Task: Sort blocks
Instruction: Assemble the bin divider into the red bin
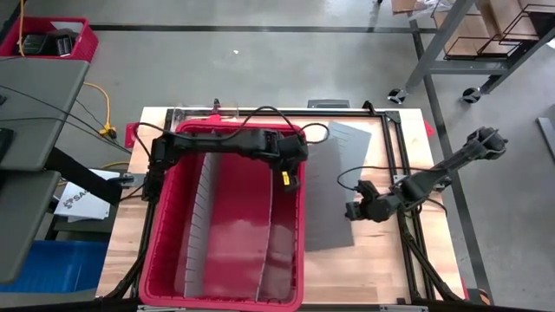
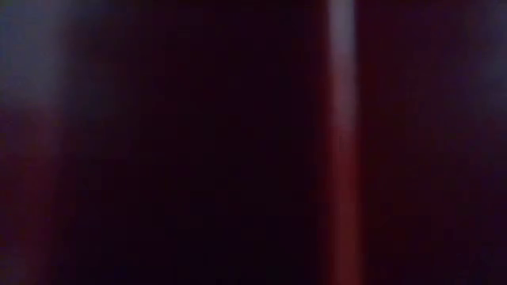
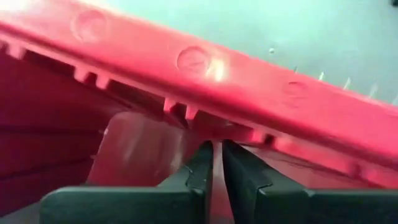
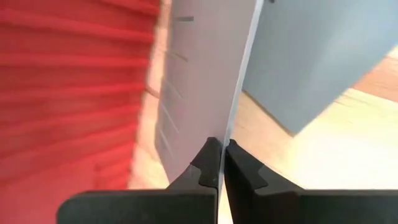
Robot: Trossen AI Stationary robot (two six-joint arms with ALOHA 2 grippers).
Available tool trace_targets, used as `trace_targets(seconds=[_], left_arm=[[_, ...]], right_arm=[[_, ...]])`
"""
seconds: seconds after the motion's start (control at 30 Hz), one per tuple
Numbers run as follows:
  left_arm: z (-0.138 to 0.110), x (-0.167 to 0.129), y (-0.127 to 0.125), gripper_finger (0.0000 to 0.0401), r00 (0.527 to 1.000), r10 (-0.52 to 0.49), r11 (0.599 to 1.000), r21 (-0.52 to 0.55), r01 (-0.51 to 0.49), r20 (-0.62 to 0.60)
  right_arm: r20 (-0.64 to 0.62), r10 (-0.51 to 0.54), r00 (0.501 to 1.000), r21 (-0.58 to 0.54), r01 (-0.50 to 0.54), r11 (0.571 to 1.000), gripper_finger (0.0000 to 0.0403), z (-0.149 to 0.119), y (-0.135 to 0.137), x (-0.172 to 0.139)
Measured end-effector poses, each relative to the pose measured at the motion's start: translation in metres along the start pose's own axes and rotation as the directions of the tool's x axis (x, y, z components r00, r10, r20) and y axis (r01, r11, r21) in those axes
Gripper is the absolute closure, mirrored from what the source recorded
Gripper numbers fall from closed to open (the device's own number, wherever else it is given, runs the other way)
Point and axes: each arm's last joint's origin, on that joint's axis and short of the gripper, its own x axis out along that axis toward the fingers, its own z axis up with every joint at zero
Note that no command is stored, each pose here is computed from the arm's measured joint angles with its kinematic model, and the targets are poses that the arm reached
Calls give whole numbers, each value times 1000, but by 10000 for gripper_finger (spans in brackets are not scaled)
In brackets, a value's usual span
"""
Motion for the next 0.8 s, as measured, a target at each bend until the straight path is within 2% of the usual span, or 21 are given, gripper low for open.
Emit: trace_targets(seconds=[0.13, 0.3, 0.4, 0.57, 0.73, 0.8], left_arm=[[2, -18, 5, 348, 999, 3, 999, 45, -5, 43], [6, -49, 25, 313, 992, 15, 1000, 2, -16, 126], [11, -67, 37, 285, 980, -19, 999, -22, 23, 200], [26, -75, 54, 242, 915, -207, 975, -7, 223, 346], [43, -62, 75, 214, 810, -379, 912, 31, 409, 447], [46, -52, 82, 210, 788, -429, 889, 50, 456, 442]], right_arm=[[-24, -52, 998, -37, 51, 998, 403, 4, 3, -20], [-66, -129, 989, -108, 122, 987, 403, 6, 13, -44], [-67, -186, 980, -153, 174, 973, 402, 10, 19, -64], [-52, -214, 975, -183, 201, 962, 402, 16, 30, -93], [-50, -213, 976, -248, 195, 949, 402, 19, 35, -107], [-50, -213, 976, -285, 191, 939, 402, 19, 37, -111]])
